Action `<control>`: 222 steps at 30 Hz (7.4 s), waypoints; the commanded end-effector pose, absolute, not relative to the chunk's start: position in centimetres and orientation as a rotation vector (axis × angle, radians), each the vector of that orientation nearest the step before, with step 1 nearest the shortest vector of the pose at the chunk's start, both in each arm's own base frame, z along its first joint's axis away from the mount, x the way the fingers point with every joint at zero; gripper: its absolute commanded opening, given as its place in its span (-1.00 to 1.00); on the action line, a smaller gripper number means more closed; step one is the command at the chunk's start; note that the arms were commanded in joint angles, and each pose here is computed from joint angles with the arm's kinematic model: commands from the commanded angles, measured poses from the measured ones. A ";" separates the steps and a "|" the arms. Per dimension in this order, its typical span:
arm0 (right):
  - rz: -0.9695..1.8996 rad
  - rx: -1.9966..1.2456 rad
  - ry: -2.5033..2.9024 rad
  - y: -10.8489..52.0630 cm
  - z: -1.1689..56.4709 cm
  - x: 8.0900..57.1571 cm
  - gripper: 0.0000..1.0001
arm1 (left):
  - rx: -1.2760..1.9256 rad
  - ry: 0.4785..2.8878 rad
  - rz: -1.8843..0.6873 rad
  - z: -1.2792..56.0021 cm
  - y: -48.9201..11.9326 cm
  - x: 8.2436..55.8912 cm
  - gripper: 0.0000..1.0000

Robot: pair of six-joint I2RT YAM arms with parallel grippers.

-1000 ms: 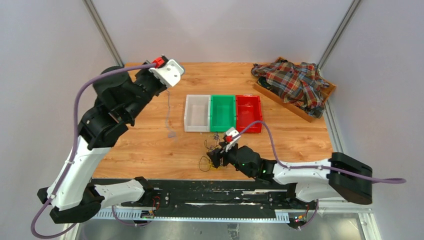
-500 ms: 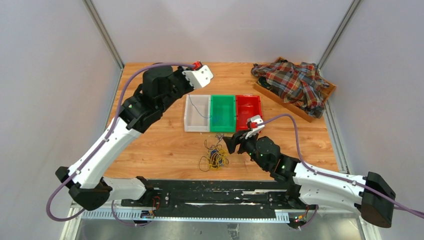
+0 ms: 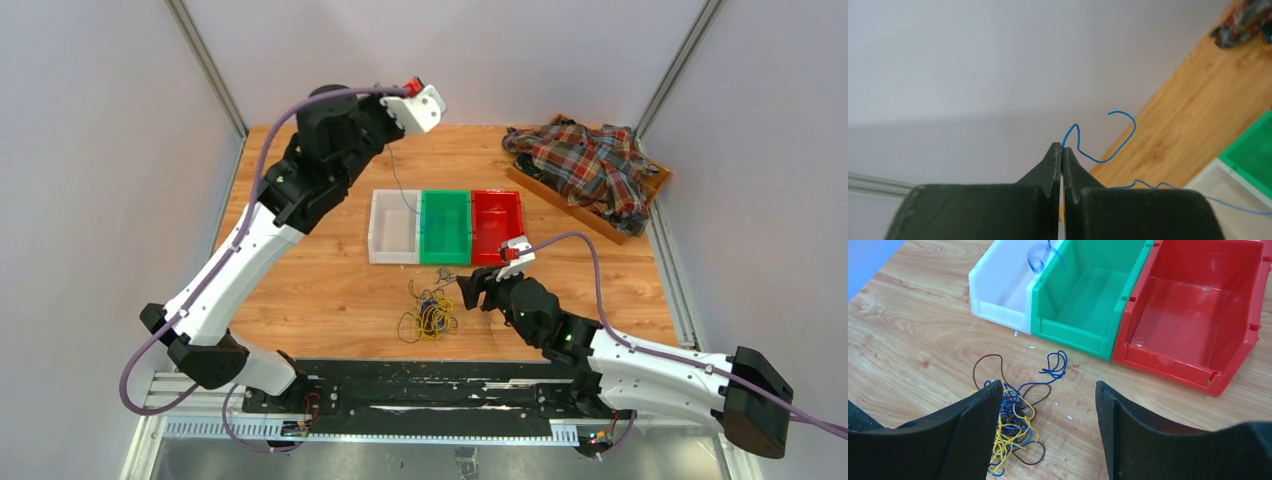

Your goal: Untangle the cables

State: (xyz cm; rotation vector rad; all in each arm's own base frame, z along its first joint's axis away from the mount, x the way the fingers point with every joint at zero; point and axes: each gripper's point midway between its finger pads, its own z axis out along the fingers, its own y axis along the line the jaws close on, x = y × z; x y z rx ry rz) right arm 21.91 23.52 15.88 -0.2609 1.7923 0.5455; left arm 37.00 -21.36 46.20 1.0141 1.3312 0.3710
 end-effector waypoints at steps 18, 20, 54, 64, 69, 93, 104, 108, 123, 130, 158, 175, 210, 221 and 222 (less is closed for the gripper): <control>0.513 -0.174 1.819 22.0 14.7 22.2 0.32 | 1.031 1.370 0.372 41.3 -21.4 37.8 -0.99; 0.512 -0.171 1.822 21.8 14.6 22.1 0.31 | 1.046 1.405 0.385 39.6 -21.1 38.8 -0.99; 0.459 -0.162 1.859 20.1 14.7 21.6 0.30 | 1.264 1.908 0.255 9.7 -22.4 41.7 -0.99; 0.467 -0.172 1.843 20.3 15.7 21.7 0.29 | 1.238 1.997 0.235 8.9 -21.7 42.1 -0.21; 0.466 -0.189 1.831 20.3 16.5 21.7 0.29 | 1.260 2.011 0.106 12.9 -22.0 40.5 0.45; 0.479 -0.283 1.922 20.1 15.4 20.0 0.31 | 1.590 2.009 -0.444 15.4 -24.7 26.3 0.90; 0.548 -0.344 2.048 19.9 13.4 17.4 0.25 | 1.748 2.027 -0.730 12.2 -28.0 19.6 0.79; 0.574 -0.377 2.077 19.5 14.0 16.2 0.24 | 1.766 2.054 -0.724 10.8 -28.0 19.8 0.65; 0.578 -0.412 2.054 19.6 15.4 16.2 0.20 | 1.700 2.128 -0.789 8.7 -29.2 20.0 0.10; 0.580 -0.391 2.014 19.6 16.2 16.7 0.14 | 1.636 2.110 -0.716 10.2 -29.1 21.0 -0.67; 0.882 -0.534 1.614 30.6 27.0 19.1 0.67 | 1.501 1.951 -0.771 24.9 -25.7 16.6 -0.99; 0.967 -0.637 1.602 32.0 26.2 17.4 0.62 | 1.539 1.935 -0.667 24.1 -24.5 17.1 -0.99; 0.905 -0.610 1.625 38.7 20.4 22.4 0.58 | 1.667 1.794 -0.838 29.6 -24.5 13.6 -0.99; 0.923 -0.579 1.703 39.5 15.1 22.4 0.48 | 1.632 1.712 -0.801 34.3 -24.2 13.7 -0.99; 0.914 -0.579 1.720 39.2 14.3 22.3 0.47 | 1.618 1.698 -0.777 35.0 -24.2 14.0 -0.99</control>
